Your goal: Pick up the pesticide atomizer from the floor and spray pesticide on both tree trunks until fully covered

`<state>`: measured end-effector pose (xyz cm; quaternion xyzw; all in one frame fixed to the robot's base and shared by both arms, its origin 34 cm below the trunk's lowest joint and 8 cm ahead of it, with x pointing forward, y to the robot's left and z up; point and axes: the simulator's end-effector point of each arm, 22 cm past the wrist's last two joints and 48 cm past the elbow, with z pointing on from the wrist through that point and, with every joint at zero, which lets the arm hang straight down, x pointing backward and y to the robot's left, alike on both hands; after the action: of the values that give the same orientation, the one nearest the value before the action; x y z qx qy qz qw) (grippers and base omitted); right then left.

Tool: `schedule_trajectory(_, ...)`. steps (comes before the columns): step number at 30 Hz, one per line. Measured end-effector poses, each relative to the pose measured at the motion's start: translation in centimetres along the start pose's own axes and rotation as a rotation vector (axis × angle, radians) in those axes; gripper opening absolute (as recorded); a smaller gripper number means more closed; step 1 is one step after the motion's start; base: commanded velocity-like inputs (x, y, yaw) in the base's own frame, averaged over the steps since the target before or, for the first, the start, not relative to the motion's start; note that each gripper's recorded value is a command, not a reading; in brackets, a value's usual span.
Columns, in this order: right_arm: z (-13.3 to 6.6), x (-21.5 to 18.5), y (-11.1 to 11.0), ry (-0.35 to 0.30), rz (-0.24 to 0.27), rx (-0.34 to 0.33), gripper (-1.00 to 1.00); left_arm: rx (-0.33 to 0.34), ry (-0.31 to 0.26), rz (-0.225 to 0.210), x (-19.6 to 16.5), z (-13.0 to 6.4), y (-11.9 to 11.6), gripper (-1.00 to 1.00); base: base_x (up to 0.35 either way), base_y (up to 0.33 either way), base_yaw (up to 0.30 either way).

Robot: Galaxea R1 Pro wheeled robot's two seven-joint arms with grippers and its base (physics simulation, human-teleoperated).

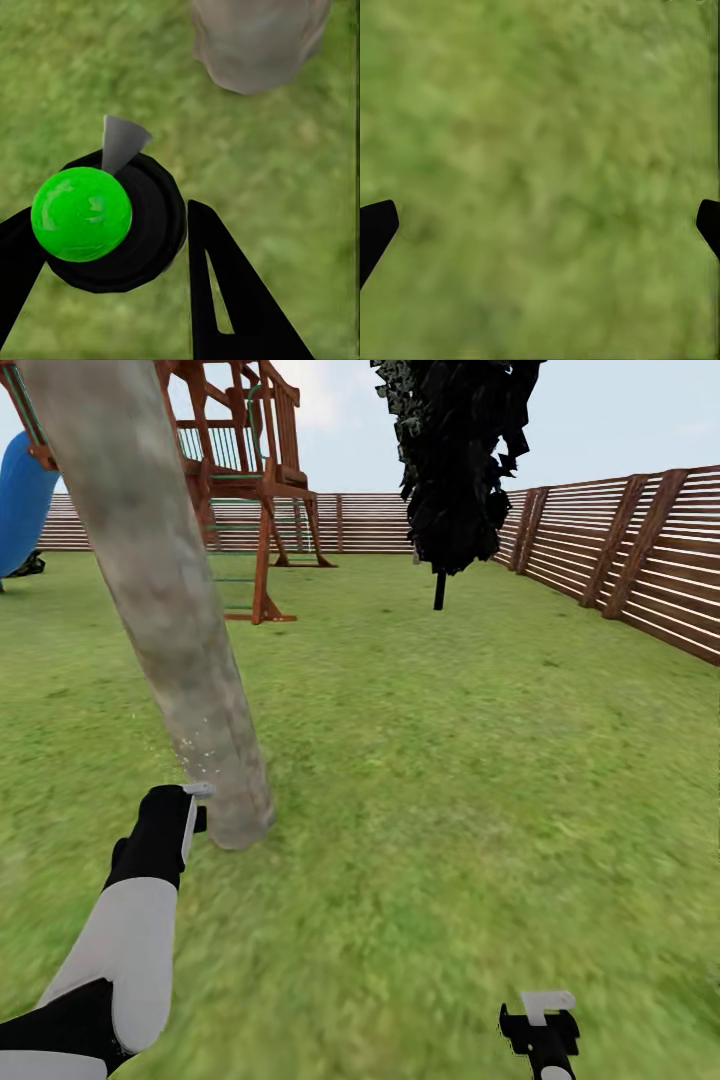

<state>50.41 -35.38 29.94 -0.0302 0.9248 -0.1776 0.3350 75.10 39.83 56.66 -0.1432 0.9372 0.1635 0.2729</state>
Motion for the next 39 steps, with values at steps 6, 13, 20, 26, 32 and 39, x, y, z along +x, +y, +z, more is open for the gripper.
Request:
schedule_trajectory(6,0.0,0.0,0.0,0.000,0.000,0.000,1.00,0.000,0.001,0.001,0.1,0.0,0.0,-1.00,0.127,-0.277,0.217)
schedule_trajectory(13,0.0,0.0,0.0,0.000,0.000,0.000,1.00,-0.004,0.012,-0.001,0.6,0.4,0.4,-1.00,0.128,-0.277,0.273)
schedule_trajectory(20,0.0,0.0,0.0,0.000,0.000,0.000,1.00,-0.017,0.027,0.006,2.7,1.4,1.0,-1.00,0.128,-0.277,0.042)
schedule_trajectory(26,0.0,0.0,0.0,0.000,0.000,0.000,1.00,-0.040,0.044,0.019,5.0,2.4,2.0,-1.00,0.090,-0.277,0.054)
schedule_trajectory(32,0.0,0.0,0.0,0.000,0.000,0.000,1.00,-0.056,0.025,0.016,4.9,2.7,3.1,-1.00,0.111,-0.272,0.260)
schedule_trajectory(39,0.0,0.0,0.0,0.000,0.000,0.000,1.00,-0.056,0.030,0.018,5.4,2.8,3.1,-1.00,0.187,-0.234,0.277)
